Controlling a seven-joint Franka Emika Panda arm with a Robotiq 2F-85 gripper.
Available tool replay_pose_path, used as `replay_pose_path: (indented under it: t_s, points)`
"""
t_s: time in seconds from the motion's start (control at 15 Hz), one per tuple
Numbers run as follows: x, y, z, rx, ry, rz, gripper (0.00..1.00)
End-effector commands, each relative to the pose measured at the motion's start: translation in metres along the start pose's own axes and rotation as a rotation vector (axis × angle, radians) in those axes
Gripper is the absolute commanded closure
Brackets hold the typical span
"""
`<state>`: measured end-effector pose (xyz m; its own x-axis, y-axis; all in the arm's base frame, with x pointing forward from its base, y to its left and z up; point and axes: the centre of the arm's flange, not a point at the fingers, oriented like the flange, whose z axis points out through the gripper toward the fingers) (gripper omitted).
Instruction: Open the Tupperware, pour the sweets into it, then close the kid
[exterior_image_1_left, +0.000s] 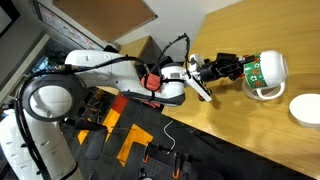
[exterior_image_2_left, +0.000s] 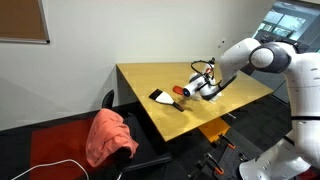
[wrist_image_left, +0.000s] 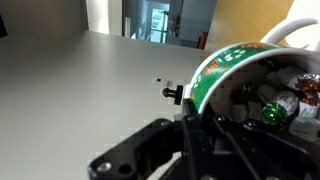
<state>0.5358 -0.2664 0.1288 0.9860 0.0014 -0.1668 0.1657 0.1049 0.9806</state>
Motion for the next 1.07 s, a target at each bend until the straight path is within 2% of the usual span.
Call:
replay_pose_path:
  t_s: [0.0,0.47,1.0]
  points:
    - [-0.001,0.002,0.001,-0.107,-0.011,0.004,0.98]
    - [-0.004,-0.011,0.001,-0.194,-0.029,-0.008,0.98]
    - [0.002,-0.018,0.010,-0.206,-0.059,-0.005,0.98]
